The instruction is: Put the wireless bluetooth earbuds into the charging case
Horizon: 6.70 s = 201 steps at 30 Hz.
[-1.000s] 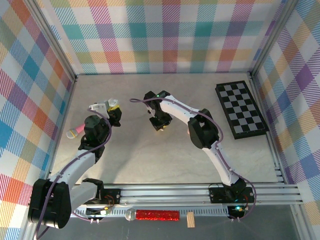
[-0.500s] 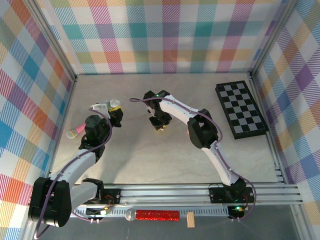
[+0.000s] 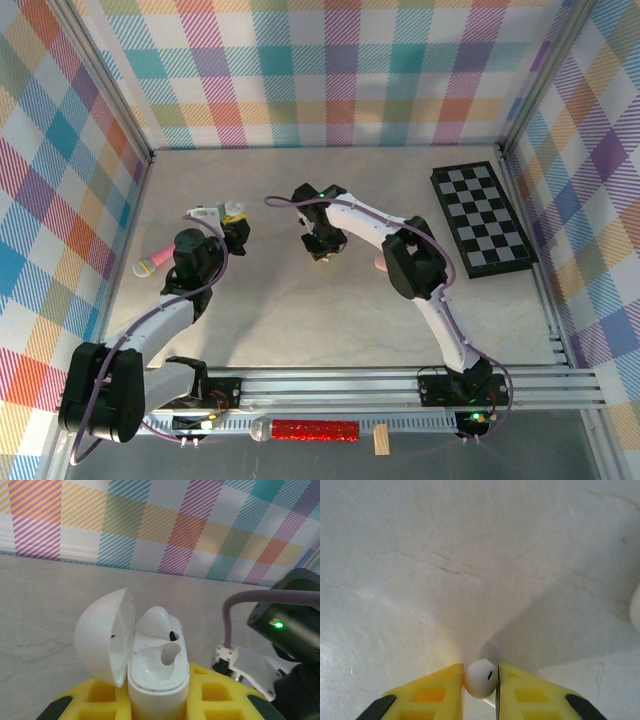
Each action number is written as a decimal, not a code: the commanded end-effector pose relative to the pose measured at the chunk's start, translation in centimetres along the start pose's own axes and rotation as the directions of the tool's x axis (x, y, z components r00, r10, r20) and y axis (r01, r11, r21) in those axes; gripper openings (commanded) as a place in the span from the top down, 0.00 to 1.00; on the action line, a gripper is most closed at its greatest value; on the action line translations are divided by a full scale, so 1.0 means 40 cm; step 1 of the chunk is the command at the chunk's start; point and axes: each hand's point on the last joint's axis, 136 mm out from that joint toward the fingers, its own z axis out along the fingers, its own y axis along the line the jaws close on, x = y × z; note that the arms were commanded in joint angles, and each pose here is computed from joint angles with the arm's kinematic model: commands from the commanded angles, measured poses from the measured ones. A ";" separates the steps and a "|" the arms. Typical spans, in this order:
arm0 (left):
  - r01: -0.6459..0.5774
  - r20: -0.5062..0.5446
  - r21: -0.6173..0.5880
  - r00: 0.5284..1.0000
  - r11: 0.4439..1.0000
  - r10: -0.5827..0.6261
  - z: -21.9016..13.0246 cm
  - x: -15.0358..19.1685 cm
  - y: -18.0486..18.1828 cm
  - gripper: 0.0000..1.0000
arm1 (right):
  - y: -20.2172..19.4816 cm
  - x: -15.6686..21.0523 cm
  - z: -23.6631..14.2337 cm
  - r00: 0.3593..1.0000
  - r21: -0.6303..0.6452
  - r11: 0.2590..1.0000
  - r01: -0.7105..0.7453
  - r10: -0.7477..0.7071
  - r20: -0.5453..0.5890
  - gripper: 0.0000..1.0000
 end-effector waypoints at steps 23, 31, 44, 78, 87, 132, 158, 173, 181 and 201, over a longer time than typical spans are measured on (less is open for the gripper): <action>-0.272 0.199 0.273 0.954 0.923 0.223 0.119 0.006 -0.349 0.94 | -0.004 -0.037 -0.520 0.667 -0.559 0.829 0.022 0.404 0.626 0.79; -0.320 0.209 0.336 0.942 0.886 0.262 0.132 0.026 -0.410 0.94 | 0.014 -0.023 -0.597 0.613 -0.608 0.787 0.109 0.428 0.664 0.79; -0.330 0.200 0.354 0.941 0.875 0.274 0.155 0.048 -0.454 0.94 | 0.039 -0.037 -0.625 0.606 -0.657 0.737 0.158 0.453 0.654 0.79; -0.298 0.222 0.353 0.947 0.887 0.231 0.151 0.009 -0.481 0.94 | 0.016 -0.050 -0.565 0.618 -0.617 0.780 0.103 0.436 0.655 0.80; -0.281 0.223 0.329 0.951 0.901 0.215 0.153 -0.009 -0.474 0.94 | 0.007 -0.046 -0.536 0.621 -0.625 0.778 0.063 0.460 0.635 0.79; -0.316 0.203 0.423 0.946 0.849 0.252 0.140 0.022 -0.489 0.94 | 0.003 0.013 -0.574 0.704 -0.612 0.778 0.142 0.355 0.615 0.70; -0.431 0.193 0.378 0.902 0.819 0.385 0.151 0.069 -0.442 0.94 | -0.026 0.027 -0.622 0.662 -0.565 0.817 0.113 0.362 0.656 0.43; -0.689 0.274 0.430 0.715 0.583 0.643 0.116 0.117 -0.474 0.93 | -0.057 -0.022 -0.532 0.805 -0.507 0.856 -0.099 0.369 0.464 0.21; -0.685 0.285 0.420 0.722 0.595 0.630 0.107 0.095 -0.480 0.93 | -0.062 0.013 -0.484 0.859 -0.455 0.884 -0.106 0.312 0.406 0.20; -0.501 0.138 0.624 0.826 0.600 0.547 0.050 0.105 -0.498 0.93 | -0.040 0.117 -0.607 0.726 -0.388 0.895 0.221 0.115 0.678 0.19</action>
